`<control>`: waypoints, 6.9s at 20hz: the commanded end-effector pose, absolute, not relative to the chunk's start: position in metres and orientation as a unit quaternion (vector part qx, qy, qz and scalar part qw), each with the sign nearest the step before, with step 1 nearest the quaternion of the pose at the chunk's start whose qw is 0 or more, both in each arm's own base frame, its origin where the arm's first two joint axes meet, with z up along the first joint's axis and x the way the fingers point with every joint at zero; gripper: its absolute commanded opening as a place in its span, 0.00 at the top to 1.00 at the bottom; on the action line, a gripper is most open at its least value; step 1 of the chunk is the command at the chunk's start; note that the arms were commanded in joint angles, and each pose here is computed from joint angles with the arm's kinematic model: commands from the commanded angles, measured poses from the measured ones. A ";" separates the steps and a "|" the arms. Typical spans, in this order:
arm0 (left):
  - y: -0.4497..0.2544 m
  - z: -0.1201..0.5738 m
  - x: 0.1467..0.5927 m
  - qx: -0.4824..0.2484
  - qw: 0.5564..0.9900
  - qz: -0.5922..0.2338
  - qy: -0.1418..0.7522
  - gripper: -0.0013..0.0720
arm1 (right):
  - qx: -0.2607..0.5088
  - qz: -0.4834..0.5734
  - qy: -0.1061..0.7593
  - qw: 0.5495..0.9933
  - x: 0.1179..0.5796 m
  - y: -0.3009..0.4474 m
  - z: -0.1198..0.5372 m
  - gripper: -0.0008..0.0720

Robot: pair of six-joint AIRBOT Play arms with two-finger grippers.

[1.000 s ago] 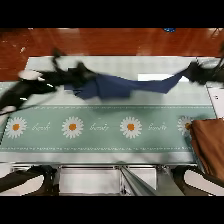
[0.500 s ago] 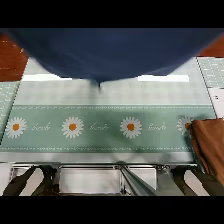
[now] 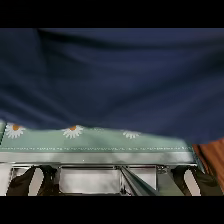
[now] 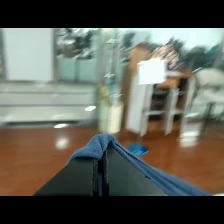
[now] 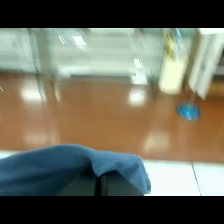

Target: Fold the shirts.

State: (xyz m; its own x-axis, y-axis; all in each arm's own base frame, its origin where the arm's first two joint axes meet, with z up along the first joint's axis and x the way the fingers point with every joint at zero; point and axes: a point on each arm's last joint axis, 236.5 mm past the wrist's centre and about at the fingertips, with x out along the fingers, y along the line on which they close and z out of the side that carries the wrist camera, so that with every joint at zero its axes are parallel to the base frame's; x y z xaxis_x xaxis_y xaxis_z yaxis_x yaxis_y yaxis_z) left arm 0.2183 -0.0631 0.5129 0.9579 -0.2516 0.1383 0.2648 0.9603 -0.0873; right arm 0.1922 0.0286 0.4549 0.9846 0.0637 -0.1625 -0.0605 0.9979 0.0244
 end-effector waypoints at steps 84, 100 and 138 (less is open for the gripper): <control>-0.048 0.205 0.394 -0.346 0.848 -0.201 0.347 0.96 | 0.209 0.175 0.334 0.902 0.394 0.044 0.233 0.96; -0.020 0.529 0.145 0.017 0.998 0.014 -0.057 0.96 | 0.010 0.052 0.083 0.995 0.179 0.040 0.473 0.96; -0.062 -0.019 0.524 -0.199 0.832 -0.067 0.513 0.96 | 0.337 0.167 0.479 0.793 0.533 0.015 -0.006 0.96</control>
